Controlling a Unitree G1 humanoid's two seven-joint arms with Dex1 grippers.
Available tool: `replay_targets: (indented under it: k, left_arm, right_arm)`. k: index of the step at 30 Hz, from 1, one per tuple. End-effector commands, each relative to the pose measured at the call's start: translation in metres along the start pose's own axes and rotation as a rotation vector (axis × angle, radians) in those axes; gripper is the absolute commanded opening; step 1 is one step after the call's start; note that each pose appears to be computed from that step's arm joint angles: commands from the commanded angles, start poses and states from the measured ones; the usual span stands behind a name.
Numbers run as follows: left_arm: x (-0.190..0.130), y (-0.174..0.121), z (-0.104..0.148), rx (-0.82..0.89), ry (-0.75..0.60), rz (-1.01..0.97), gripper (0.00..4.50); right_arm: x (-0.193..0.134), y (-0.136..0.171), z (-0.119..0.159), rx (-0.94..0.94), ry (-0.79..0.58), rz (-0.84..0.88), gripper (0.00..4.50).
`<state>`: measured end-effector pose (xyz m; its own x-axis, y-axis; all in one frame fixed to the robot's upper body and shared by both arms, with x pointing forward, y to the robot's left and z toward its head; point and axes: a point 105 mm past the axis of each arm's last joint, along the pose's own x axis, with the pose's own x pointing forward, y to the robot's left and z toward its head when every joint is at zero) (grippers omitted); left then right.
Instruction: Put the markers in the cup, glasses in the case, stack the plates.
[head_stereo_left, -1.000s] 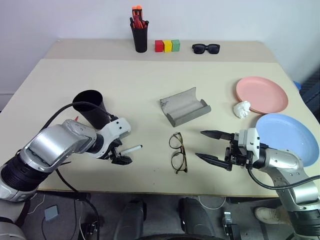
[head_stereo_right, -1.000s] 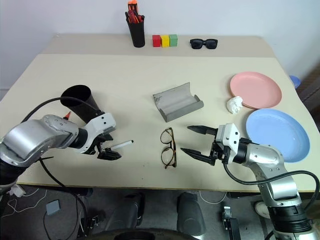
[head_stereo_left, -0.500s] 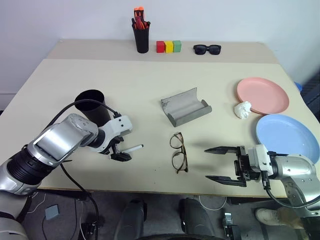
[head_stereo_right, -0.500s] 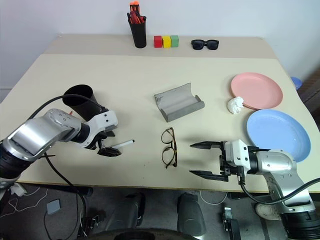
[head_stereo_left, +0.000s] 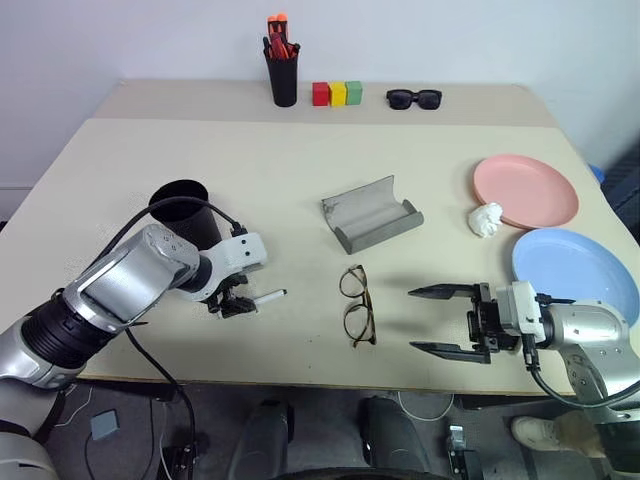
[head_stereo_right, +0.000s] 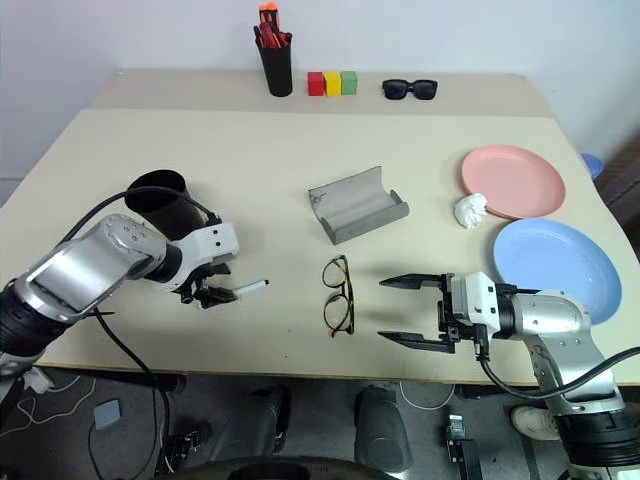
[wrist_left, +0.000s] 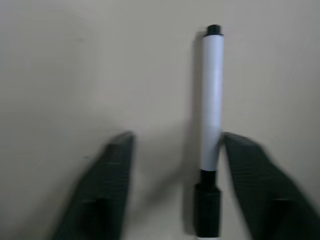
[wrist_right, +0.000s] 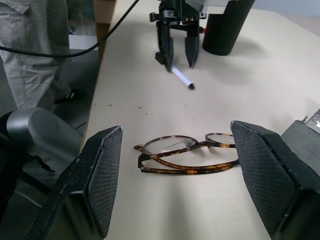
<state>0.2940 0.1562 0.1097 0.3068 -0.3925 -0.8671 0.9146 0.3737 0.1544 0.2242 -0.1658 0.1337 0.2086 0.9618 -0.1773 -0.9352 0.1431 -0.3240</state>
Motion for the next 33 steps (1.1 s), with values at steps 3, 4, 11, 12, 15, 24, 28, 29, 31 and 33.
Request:
replay_targets:
  k: [3, 4, 11, 12, 15, 24, 28, 29, 31, 33]
  left_arm:
    - [0.012, -0.016, -0.010, 0.022, 0.044, -0.087, 0.02]
    - [0.012, -0.016, -0.010, 0.022, 0.044, -0.087, 0.02]
    - [0.006, -0.012, 0.005, 0.025, -0.035, -0.032, 0.02]
    - [0.005, -0.011, 0.010, 0.025, -0.066, -0.019, 0.02]
    - [-0.005, 0.000, 0.037, 0.038, -0.229, 0.084, 0.02]
    - [-0.059, 0.046, 0.106, 0.089, -0.709, 0.594, 0.02]
    - [-0.097, 0.065, 0.124, 0.063, -0.940, 0.852, 0.02]
    - [-0.113, 0.071, 0.126, 0.037, -1.026, 0.948, 0.02]
    - [-0.137, 0.077, 0.123, 0.019, -1.140, 1.122, 0.02]
    - [-0.143, 0.090, 0.108, -0.048, -1.109, 1.235, 0.02]
  right_arm:
    - [0.003, -0.001, 0.006, -0.034, -0.020, -0.014, 3.54]
    - [0.003, -0.001, 0.006, -0.034, -0.020, -0.017, 3.54]
    - [0.002, -0.003, 0.005, -0.032, -0.018, -0.044, 3.54]
    - [0.002, -0.005, 0.005, -0.033, -0.018, -0.052, 3.54]
    - [0.002, -0.013, 0.006, -0.029, -0.032, -0.109, 3.54]
    - [0.010, -0.032, 0.015, -0.006, -0.161, -0.179, 3.54]
    - [0.014, -0.043, 0.023, -0.025, -0.225, -0.193, 3.54]
    - [0.017, -0.047, 0.027, -0.032, -0.257, -0.194, 3.54]
    - [0.023, -0.049, 0.033, -0.049, -0.287, -0.161, 3.54]
    - [0.028, -0.050, 0.034, -0.061, -0.290, -0.126, 3.54]
